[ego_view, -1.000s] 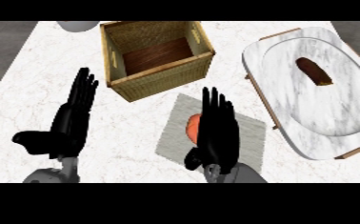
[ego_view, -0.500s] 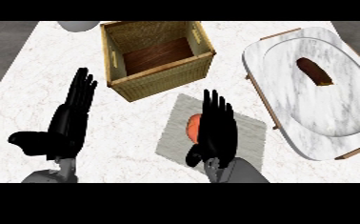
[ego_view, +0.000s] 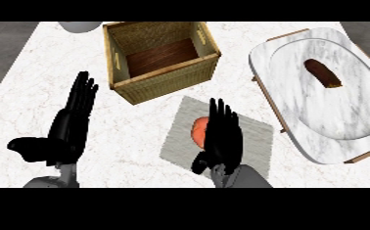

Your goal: Pick the squash from the placemat and place it in the basket

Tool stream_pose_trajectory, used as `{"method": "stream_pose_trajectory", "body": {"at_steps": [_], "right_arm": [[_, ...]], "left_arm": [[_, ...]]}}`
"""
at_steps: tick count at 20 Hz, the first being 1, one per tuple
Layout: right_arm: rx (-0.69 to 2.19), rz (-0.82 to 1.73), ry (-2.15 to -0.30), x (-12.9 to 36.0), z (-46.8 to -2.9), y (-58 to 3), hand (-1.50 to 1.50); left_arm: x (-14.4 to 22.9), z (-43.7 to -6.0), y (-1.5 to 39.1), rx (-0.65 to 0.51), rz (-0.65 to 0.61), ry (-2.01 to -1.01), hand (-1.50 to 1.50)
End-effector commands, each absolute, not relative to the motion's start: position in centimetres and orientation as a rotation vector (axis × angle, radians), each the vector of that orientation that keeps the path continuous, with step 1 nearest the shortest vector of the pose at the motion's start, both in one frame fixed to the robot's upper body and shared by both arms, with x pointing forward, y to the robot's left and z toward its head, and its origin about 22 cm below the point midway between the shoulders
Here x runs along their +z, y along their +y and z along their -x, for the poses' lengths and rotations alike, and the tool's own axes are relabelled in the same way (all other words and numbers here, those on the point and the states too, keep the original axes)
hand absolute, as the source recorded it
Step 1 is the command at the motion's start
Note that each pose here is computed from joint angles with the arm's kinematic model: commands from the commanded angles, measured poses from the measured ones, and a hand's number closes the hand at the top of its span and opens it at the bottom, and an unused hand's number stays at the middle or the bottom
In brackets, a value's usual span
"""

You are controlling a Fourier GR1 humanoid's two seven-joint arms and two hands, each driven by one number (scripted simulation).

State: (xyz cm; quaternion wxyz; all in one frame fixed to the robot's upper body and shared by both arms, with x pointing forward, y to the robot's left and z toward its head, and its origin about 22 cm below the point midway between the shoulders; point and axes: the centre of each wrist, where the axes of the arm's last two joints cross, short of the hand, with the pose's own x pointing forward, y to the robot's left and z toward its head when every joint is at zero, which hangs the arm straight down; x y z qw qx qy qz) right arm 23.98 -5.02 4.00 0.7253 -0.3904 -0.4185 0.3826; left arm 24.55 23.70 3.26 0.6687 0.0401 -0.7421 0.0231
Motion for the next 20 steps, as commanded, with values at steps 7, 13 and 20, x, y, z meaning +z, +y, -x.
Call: {"method": "stream_pose_trajectory", "body": {"at_steps": [7, 13, 20], "right_arm": [[0.733, 0.886, -0.824, 2.4, -23.8, -4.5, -1.50], [0.715, 0.893, -0.806, 0.8, -24.6, -5.2, -1.50], [0.918, 0.867, -0.794, -0.5, -26.9, -4.8, 1.50]], "left_arm": [[2.3, -23.0, 23.4, 0.059, -0.091, -1.675, 0.00], [2.6, -24.2, 24.3, 0.070, -0.067, -1.659, 0.00], [3.7, -23.7, 23.6, 0.048, -0.085, -1.681, 0.00]]}}
